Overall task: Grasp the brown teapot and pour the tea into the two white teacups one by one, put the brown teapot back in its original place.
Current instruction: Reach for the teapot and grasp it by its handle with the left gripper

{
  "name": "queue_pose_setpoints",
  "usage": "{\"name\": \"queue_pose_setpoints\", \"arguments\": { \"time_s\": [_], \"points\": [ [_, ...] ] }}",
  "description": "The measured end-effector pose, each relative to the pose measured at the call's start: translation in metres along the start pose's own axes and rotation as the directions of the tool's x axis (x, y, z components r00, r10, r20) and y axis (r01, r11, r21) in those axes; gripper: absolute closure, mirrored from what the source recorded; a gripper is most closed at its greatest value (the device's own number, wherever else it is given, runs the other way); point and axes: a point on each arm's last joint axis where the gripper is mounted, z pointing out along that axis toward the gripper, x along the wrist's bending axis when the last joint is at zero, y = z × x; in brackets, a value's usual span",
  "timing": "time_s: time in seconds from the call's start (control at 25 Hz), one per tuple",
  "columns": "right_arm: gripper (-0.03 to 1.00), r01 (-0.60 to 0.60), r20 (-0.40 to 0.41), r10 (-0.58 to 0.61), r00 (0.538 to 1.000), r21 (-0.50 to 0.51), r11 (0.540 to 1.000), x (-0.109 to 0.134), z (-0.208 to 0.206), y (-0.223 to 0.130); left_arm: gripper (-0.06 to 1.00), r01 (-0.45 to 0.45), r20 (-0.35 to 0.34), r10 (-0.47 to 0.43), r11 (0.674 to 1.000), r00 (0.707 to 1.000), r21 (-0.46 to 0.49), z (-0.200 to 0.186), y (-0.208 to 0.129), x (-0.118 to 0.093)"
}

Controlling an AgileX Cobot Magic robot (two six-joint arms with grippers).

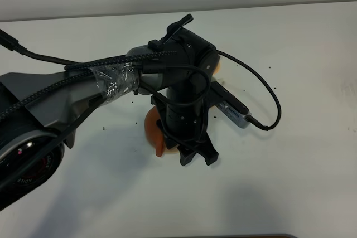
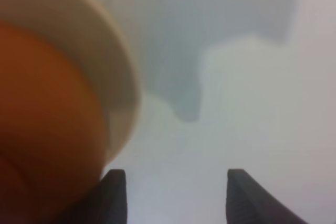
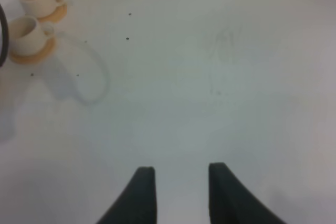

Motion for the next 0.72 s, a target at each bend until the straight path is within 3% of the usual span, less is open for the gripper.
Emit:
{"name": "queue_pose_setpoints", "arguments": {
  "time_s": [0.36, 0.52, 0.72],
  "points": [
    [0.73, 0.000, 0.000, 0.000, 1.000, 0.000, 1.000, 0.000, 0.000, 0.000, 0.51, -0.001, 0.047, 0.002, 1.000, 0.999, -0.027, -0.007, 0.003, -0.024],
    [0.73, 0.000, 0.000, 0.000, 1.000, 0.000, 1.000, 0.000, 0.000, 0.000, 0.51, 0.071, 0.048, -0.067, 0.993, 0.997, -0.098, -0.037, -0.007, -0.026],
    [0.73, 0.000, 0.000, 0.000, 1.000, 0.000, 1.000, 0.000, 0.000, 0.000, 0.51, 0.242, 0.084, -0.232, 0.958, 0.969, -0.154, -0.062, -0.023, -0.006]
  ]
}}
